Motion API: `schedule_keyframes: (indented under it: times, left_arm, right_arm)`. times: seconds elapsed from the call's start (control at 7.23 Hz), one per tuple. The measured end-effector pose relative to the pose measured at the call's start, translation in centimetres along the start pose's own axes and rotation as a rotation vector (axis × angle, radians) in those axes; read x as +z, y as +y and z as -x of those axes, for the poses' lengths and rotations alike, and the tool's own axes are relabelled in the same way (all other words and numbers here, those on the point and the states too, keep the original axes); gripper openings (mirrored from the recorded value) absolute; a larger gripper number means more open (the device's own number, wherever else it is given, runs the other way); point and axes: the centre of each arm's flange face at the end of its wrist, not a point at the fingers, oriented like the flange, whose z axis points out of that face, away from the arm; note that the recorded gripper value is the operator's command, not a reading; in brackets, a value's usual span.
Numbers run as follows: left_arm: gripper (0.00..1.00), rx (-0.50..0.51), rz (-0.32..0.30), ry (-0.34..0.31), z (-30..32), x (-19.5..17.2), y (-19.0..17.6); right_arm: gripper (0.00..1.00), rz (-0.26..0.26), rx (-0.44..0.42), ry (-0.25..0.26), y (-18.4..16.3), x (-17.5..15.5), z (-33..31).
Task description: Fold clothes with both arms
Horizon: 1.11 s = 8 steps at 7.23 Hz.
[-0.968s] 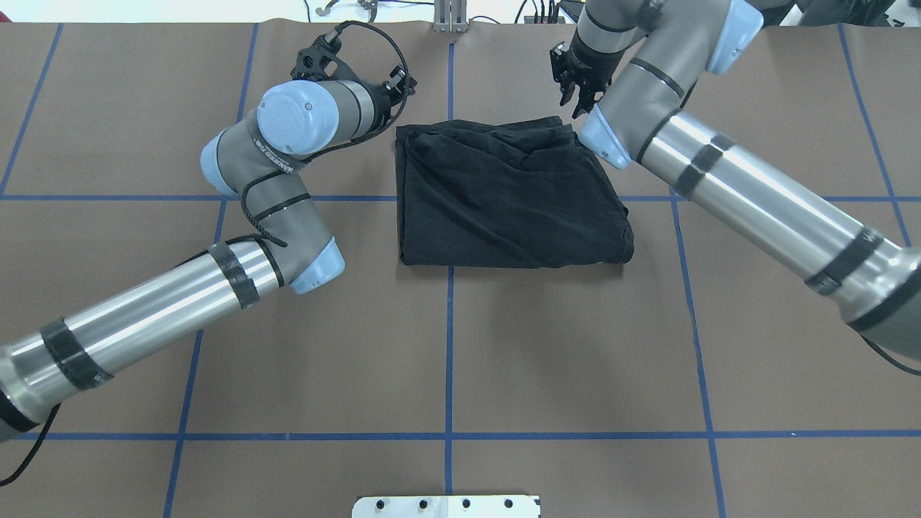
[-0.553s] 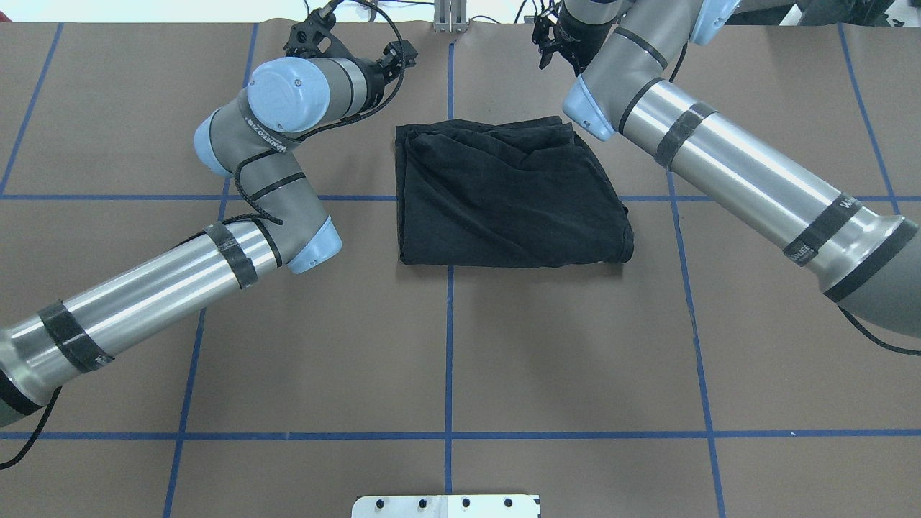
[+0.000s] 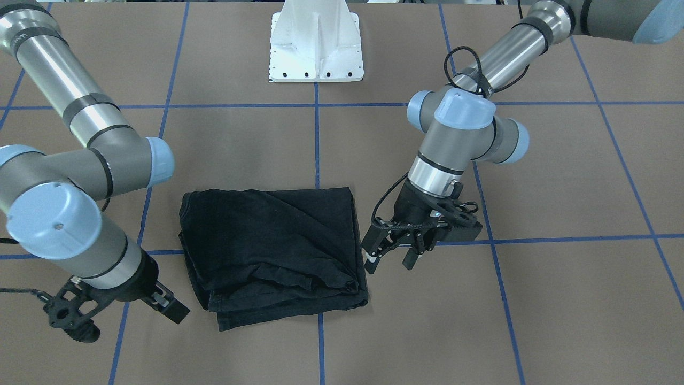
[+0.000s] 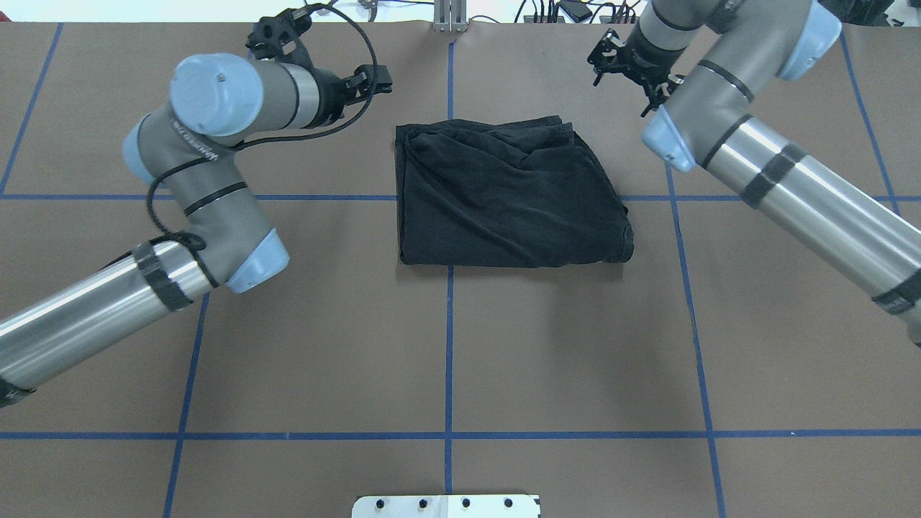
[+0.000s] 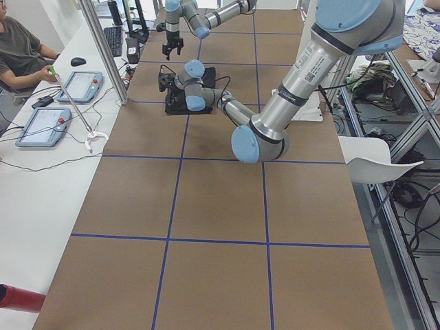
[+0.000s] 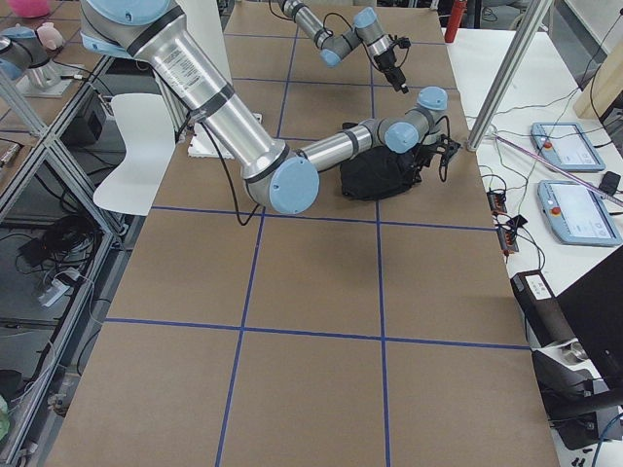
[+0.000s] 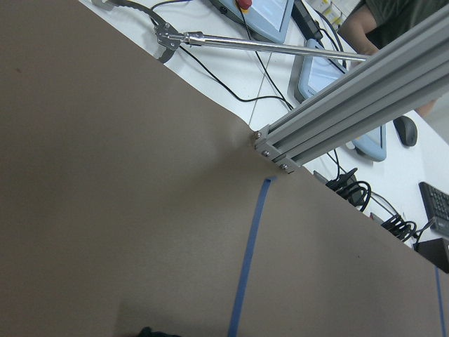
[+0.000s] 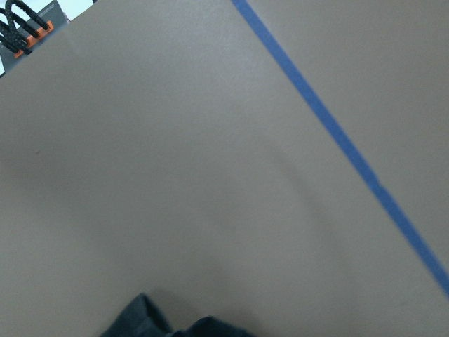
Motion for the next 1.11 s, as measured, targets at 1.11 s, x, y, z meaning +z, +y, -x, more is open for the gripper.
schedule_keyframes:
  times: [1.11]
  left_arm:
    - [1.0, 0.831, 0.323, -0.255, 38.1, -24.6, -9.9]
  right_arm:
    - [1.0, 0.11, -0.762, 0.176, -17.0, -10.9, -44.9]
